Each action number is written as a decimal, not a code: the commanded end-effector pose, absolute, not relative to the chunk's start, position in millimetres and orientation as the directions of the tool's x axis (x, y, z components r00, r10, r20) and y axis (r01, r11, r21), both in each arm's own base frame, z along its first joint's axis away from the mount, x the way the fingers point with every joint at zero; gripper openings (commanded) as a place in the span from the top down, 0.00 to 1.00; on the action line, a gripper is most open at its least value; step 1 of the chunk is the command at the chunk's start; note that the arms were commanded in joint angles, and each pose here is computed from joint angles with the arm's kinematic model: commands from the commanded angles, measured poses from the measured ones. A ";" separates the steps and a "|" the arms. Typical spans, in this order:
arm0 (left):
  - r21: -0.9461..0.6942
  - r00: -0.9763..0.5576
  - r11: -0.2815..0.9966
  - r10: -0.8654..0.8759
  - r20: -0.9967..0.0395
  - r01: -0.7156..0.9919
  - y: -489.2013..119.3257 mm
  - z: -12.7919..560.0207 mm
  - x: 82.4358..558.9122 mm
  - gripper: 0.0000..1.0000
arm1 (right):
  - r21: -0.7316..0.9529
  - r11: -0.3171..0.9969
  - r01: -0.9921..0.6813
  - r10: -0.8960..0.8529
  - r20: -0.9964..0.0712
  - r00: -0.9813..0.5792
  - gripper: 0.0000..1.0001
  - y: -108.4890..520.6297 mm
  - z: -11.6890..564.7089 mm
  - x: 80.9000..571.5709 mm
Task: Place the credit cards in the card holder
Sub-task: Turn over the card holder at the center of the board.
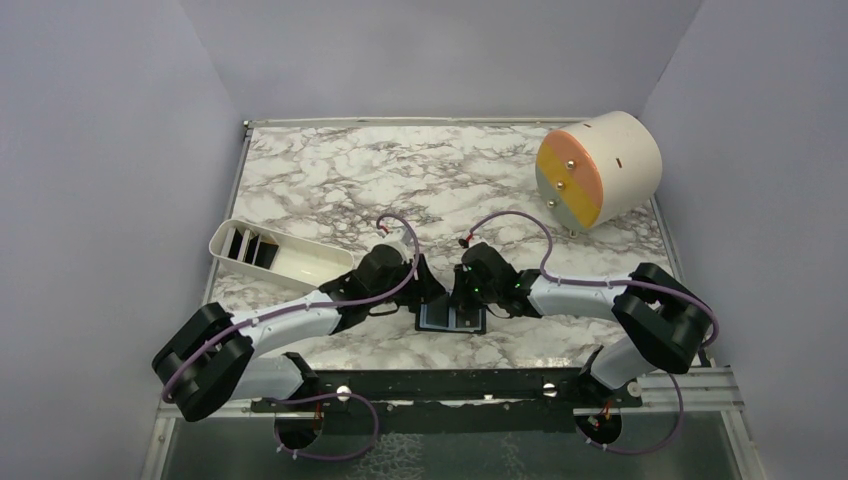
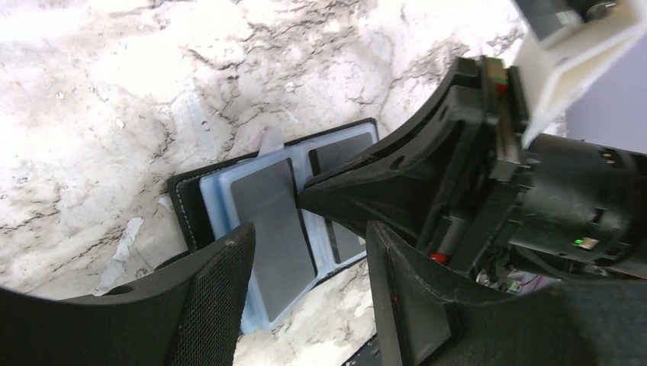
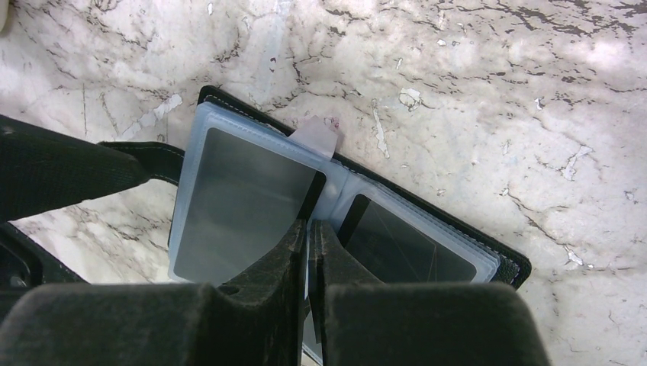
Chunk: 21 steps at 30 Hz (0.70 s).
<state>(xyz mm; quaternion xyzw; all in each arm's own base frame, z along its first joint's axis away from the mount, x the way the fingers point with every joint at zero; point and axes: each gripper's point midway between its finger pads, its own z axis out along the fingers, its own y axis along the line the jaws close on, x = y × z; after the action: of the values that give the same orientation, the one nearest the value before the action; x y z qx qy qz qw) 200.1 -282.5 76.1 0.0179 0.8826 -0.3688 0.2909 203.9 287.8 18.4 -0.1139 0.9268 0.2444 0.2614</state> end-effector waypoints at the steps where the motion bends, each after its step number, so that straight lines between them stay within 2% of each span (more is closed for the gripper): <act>1: -0.656 -0.790 0.705 -0.228 -0.569 0.269 -283.9 97.5 209.2 0.42 | 0.338 0.889 -0.309 -0.122 -0.476 -0.871 0.93 267.6 -11.6 188.9; 21: -0.645 -0.842 0.730 -0.186 -0.507 0.227 -285.2 53.9 201.6 0.41 | 0.338 0.890 -0.306 -0.119 -0.476 -0.872 0.94 266.6 -11.5 188.5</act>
<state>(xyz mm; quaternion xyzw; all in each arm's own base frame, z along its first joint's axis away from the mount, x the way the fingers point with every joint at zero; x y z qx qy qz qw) 199.8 -281.9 54.4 0.0128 0.8907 -0.3582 0.2796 203.9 287.9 18.3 -0.1118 0.9264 0.2462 0.2621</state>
